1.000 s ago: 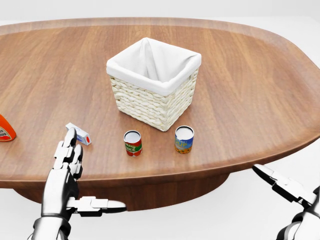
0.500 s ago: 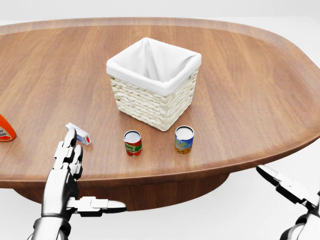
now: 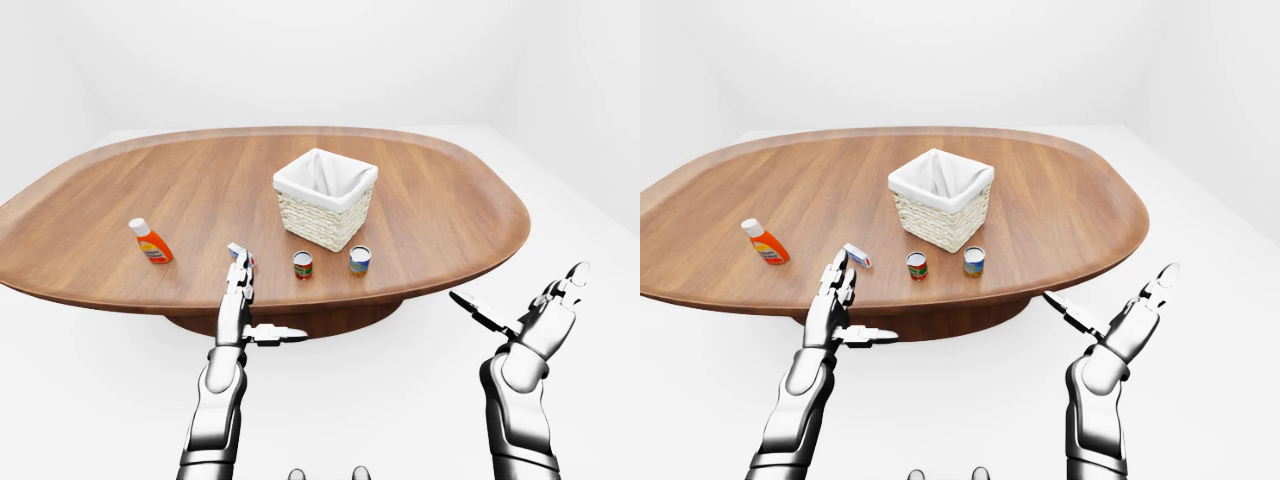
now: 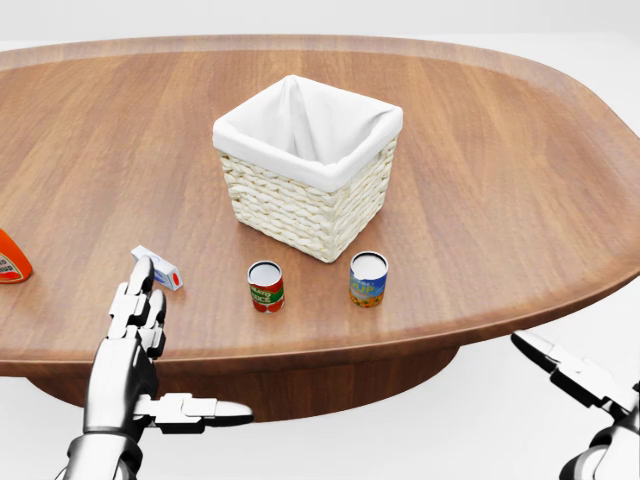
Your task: Pick up the alphabet soup and the cream cheese box, and put them in the basket.
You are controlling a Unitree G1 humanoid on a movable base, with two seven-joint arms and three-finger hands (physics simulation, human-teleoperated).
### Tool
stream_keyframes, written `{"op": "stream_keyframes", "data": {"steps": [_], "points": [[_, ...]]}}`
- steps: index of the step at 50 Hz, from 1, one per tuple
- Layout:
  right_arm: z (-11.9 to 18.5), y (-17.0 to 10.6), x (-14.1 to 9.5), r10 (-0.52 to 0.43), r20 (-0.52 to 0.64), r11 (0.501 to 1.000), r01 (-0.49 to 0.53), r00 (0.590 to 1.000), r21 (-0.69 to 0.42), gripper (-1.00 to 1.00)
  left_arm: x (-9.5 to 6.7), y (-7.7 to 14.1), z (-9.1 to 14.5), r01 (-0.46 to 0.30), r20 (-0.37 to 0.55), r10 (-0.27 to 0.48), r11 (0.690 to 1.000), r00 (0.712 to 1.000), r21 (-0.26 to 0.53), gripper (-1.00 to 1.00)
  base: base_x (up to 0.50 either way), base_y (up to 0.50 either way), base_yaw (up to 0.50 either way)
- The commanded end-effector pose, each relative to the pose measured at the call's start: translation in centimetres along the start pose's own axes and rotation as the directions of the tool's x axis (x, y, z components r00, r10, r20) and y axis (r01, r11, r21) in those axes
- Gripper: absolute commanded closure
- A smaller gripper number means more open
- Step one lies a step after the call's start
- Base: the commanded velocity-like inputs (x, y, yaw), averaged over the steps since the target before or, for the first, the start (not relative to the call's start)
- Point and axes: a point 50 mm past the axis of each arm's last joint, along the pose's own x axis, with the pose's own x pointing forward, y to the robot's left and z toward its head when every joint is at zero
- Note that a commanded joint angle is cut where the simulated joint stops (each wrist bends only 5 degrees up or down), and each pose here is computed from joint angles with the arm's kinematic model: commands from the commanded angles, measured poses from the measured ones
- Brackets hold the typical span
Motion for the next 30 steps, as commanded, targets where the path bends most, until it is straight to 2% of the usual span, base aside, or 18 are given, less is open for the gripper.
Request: {"op": "stream_keyframes", "data": {"steps": [1,11,17,18,20,30], "points": [[0.0,0.0,0.0,0.001,-0.002,1.000,-0.001,1.000,-0.001,-1.00,0.0,0.0,0.0,0.000,0.000,0.000,1.000,1.000,0.000,-1.00,0.00,0.00,0.00],[0.0,0.0,-0.1,0.001,0.002,1.000,-0.001,1.000,-0.002,-1.00,-0.2,0.0,0.2,-0.002,0.000,0.002,1.000,1.000,-0.002,-1.00,0.00,0.00,0.00],[-0.1,0.0,-0.1,0.003,0.002,1.000,-0.003,1.000,-0.006,-1.00,-0.1,0.5,0.4,-0.032,0.014,0.032,0.999,0.999,-0.007,-1.00,0.00,0.00,0.00],[-0.1,0.0,-0.1,0.003,0.003,1.000,-0.003,1.000,-0.006,-1.00,-0.2,0.8,1.0,-0.066,0.050,0.065,0.998,0.997,0.007,-1.00,0.00,0.00,0.00],[-0.1,0.0,-0.1,0.003,0.002,1.000,-0.003,1.000,-0.006,-1.00,-0.2,1.2,1.1,-0.077,0.038,0.078,0.997,0.996,-0.020,-1.00,0.00,0.00,0.00],[-0.1,0.1,0.0,0.003,0.004,1.000,-0.003,1.000,-0.005,-1.00,-0.1,1.5,1.2,-0.107,0.054,0.107,0.994,0.993,-0.018,-1.00,0.00,0.00,0.00]]}}
